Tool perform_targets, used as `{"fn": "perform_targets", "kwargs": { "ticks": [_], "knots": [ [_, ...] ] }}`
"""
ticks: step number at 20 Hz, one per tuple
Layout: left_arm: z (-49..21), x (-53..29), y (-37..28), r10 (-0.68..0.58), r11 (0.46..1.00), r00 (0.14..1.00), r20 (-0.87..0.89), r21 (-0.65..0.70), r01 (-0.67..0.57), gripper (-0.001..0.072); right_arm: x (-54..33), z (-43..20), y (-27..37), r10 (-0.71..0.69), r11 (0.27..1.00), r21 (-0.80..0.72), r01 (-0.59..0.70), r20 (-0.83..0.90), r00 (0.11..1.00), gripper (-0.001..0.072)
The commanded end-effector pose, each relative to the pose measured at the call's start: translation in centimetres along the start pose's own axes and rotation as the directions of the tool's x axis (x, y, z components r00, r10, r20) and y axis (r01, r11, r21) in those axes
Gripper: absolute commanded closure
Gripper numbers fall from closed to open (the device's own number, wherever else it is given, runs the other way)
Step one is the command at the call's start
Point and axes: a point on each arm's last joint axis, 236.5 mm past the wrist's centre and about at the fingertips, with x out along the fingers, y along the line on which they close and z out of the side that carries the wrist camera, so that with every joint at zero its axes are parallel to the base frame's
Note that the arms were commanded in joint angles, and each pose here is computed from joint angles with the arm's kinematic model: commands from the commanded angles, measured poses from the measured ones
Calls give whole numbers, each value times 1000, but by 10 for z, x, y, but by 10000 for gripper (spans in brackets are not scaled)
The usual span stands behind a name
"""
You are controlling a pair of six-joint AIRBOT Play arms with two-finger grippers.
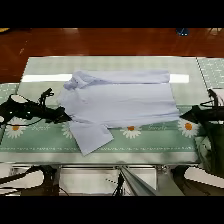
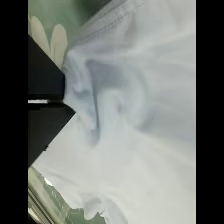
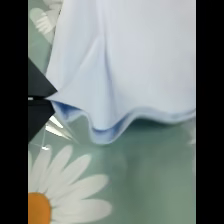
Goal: Fold the shirts.
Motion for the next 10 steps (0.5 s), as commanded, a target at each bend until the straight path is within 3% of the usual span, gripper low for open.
{"fn": "perform_targets", "kwargs": {
  "ticks": [1,4,6,10],
  "knots": [
    [25,-30,-27,-21,996,996,84,86,13,683,-47,43,50,69,991,-129,-47,169,983,701],
    [68,-110,-105,-115,961,949,295,274,31,683,-114,85,139,274,945,-277,-174,378,884,701],
    [86,-191,-181,-227,899,853,469,439,-2,683,-165,86,203,407,877,-428,-218,422,810,701],
    [46,-364,-325,-417,690,584,697,661,-296,683,-267,73,292,445,813,-582,-29,588,675,701]
  ]
}}
